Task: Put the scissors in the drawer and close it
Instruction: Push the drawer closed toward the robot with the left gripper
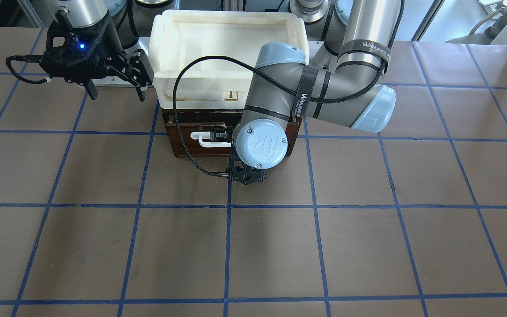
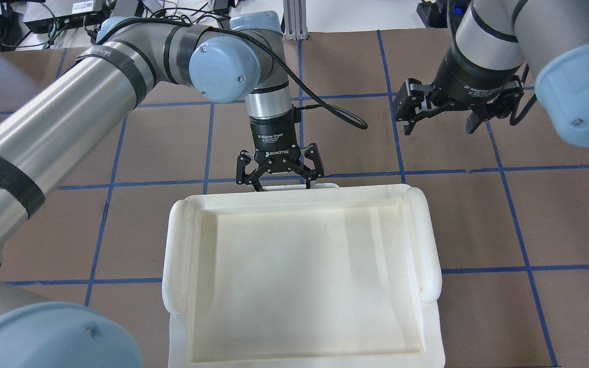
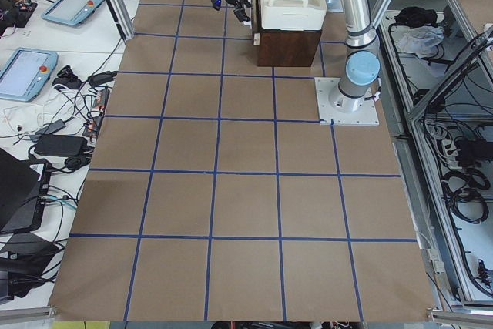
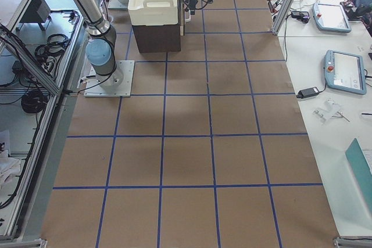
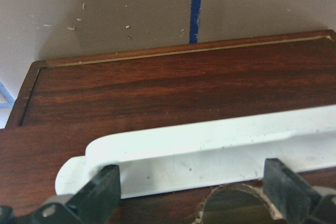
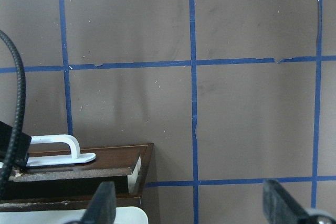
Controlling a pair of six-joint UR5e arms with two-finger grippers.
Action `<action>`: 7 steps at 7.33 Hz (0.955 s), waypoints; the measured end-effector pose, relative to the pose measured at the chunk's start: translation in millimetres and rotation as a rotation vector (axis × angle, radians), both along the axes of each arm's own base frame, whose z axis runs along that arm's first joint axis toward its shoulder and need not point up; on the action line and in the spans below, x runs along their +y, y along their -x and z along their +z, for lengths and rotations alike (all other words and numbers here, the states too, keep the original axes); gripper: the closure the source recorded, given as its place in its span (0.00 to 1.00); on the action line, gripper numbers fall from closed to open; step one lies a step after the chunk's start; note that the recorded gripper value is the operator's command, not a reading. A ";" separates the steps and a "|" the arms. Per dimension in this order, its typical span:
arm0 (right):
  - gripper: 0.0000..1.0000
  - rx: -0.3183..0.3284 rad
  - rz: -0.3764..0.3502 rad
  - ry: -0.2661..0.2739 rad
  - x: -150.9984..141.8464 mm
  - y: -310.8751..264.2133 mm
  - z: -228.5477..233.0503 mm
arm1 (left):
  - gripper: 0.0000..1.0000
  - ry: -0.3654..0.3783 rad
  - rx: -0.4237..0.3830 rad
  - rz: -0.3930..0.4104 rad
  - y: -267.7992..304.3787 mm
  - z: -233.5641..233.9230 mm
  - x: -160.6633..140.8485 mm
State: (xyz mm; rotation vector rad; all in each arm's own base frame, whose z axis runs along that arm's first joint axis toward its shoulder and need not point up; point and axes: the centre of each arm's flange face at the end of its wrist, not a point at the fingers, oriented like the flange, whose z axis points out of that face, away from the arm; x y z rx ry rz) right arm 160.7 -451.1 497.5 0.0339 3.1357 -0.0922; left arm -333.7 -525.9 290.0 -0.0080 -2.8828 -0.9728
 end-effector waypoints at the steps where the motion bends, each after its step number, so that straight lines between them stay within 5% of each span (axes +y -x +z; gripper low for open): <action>1: 0.00 -0.001 0.000 0.000 0.0 -0.1 0.0 | 0.00 -0.007 0.005 0.015 1.3 -0.7 1.0; 7: 0.00 -0.002 -0.005 0.000 -0.1 -0.1 0.1 | 0.00 -0.053 0.011 0.037 2.9 -4.3 6.1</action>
